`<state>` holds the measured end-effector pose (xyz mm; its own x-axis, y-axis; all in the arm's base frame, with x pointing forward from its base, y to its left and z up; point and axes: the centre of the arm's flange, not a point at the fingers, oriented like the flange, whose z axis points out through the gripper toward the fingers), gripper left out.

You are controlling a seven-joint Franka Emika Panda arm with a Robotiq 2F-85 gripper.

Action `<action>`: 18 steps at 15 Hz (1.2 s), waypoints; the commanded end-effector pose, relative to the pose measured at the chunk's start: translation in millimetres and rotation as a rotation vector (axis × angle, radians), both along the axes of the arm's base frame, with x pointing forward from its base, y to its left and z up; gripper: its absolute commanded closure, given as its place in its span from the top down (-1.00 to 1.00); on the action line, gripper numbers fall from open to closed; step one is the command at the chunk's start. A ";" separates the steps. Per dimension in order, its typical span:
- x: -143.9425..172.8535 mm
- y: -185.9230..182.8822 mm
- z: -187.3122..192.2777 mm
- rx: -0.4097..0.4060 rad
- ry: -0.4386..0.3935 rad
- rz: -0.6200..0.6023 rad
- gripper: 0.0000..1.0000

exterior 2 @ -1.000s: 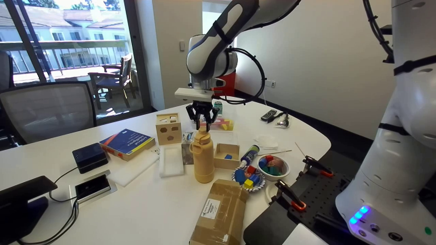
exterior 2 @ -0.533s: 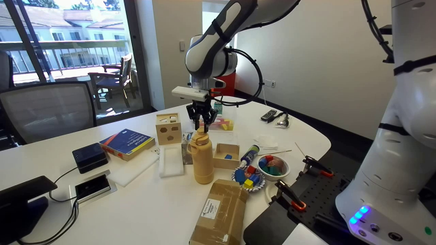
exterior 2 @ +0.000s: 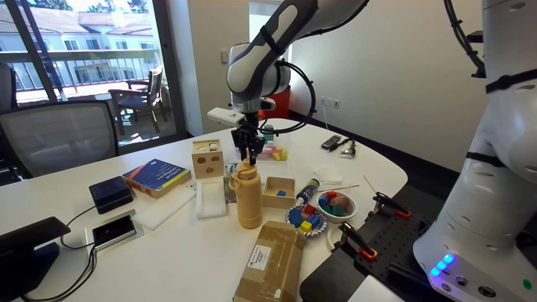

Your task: Twist the bottle on the table

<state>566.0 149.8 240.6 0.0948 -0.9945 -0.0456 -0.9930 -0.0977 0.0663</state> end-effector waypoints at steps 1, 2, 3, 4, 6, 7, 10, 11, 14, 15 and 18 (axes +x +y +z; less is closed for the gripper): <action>-9.5 7.5 -62.0 -0.073 0.073 -0.087 -0.64; -10.3 9.4 -62.0 -0.074 0.076 -0.097 -0.64; -11.0 10.2 -61.7 -0.077 0.079 -0.103 -0.64; -11.3 10.7 -60.8 -0.081 0.076 -0.110 0.31; -15.8 11.8 -67.7 -0.081 0.091 -0.107 0.52; -19.0 12.4 -77.2 -0.086 0.103 -0.103 0.65; -22.5 16.4 -69.8 -0.085 0.073 -0.088 1.00; -24.5 17.7 -64.2 -0.090 0.061 -0.082 1.00; -30.4 22.1 -53.9 -0.113 0.045 -0.069 1.00; -33.5 22.0 -49.5 -0.123 0.041 -0.064 1.00; -42.9 19.8 -37.5 -0.157 0.008 -0.083 1.00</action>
<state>545.6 171.0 189.8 0.0398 -0.9964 0.0744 -0.9920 -0.0305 0.1227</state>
